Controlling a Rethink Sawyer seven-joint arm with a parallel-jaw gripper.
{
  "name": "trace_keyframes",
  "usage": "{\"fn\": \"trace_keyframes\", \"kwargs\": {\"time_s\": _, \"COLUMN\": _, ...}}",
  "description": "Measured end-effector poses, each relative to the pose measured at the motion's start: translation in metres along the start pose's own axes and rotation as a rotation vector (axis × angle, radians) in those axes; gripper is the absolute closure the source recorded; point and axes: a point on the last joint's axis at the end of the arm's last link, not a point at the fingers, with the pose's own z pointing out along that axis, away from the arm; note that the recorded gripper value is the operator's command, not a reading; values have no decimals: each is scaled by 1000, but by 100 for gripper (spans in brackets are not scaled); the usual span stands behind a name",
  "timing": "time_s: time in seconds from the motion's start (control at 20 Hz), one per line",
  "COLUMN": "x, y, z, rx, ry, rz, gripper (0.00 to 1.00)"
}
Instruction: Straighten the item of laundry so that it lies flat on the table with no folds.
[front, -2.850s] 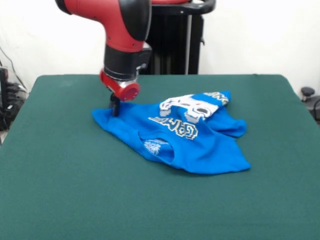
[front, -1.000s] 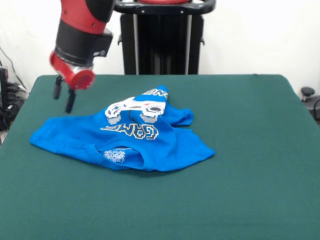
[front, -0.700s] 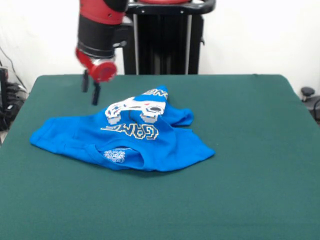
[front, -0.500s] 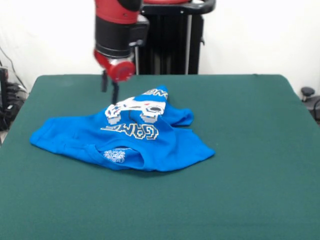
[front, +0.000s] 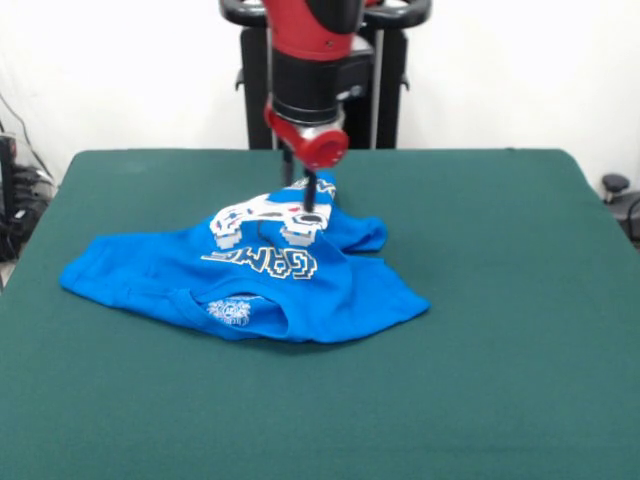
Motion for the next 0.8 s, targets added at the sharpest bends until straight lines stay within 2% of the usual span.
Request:
{"fn": "trace_keyframes", "kwargs": {"time_s": 0.5, "x": 49, "y": 35, "z": -10, "rx": -26, "ry": 50, "rz": 53, "gripper": 0}}
{"fn": "trace_keyframes", "kwargs": {"time_s": 0.8, "x": 58, "y": 41, "z": 8, "rx": -40, "ry": 37, "rz": 77, "gripper": 0}}
